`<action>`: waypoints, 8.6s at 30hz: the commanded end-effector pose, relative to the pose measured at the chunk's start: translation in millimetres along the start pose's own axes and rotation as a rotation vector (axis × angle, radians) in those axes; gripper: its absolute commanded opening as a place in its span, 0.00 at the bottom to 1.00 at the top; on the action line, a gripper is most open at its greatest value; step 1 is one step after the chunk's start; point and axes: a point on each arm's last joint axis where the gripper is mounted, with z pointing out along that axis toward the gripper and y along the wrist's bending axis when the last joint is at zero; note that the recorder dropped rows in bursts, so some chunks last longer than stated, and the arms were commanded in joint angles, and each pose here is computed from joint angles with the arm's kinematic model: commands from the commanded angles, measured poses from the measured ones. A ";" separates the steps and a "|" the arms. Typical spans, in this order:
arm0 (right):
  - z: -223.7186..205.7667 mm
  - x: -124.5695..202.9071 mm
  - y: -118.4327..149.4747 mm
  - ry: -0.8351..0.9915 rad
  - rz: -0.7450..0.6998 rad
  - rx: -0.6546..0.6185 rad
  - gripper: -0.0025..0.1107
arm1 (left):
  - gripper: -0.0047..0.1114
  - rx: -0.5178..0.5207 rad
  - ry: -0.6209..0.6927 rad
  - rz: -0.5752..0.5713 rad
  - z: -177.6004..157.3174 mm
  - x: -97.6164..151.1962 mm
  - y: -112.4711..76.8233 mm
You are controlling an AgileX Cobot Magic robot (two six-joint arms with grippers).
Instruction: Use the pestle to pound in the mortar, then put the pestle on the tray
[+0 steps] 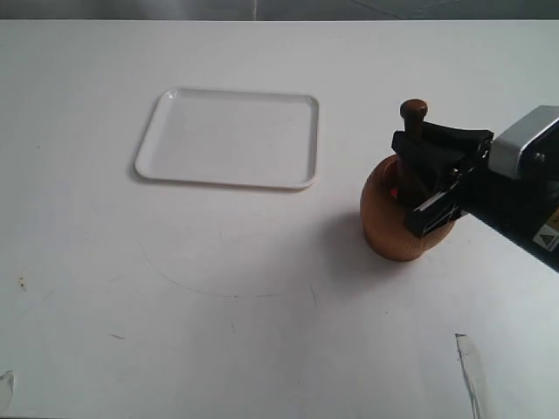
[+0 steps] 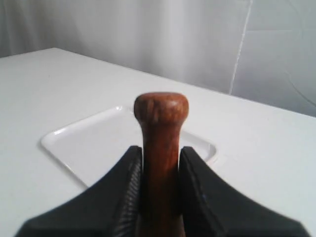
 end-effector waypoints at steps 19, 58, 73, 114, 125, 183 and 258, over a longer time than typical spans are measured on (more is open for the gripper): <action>-37.8 -95.8 3.5 -0.448 -0.056 0.085 0.02 | 0.04 0.008 -0.007 -0.012 0.0 -0.4 -0.6; 273.4 -2.6 41.4 0.520 0.009 -0.031 0.02 | 0.04 0.008 -0.007 -0.012 0.0 -0.4 -0.6; 271.9 4.1 37.0 0.568 -0.003 0.016 0.08 | 0.04 0.008 -0.007 -0.012 0.0 -0.4 -0.6; 30.0 -247.0 38.2 0.068 -0.448 0.253 0.02 | 0.04 0.008 -0.007 -0.012 0.0 -0.4 -0.6; -140.0 -264.8 -9.5 0.131 -0.134 0.869 0.02 | 0.04 0.008 -0.007 -0.012 0.0 -0.4 -0.6; -127.9 -18.0 24.7 0.131 0.526 0.405 0.02 | 0.04 0.008 -0.007 -0.012 0.0 -0.4 -0.6; -172.2 -25.5 19.0 -0.040 -0.031 0.744 0.02 | 0.04 0.008 -0.007 -0.012 0.0 -0.4 -0.6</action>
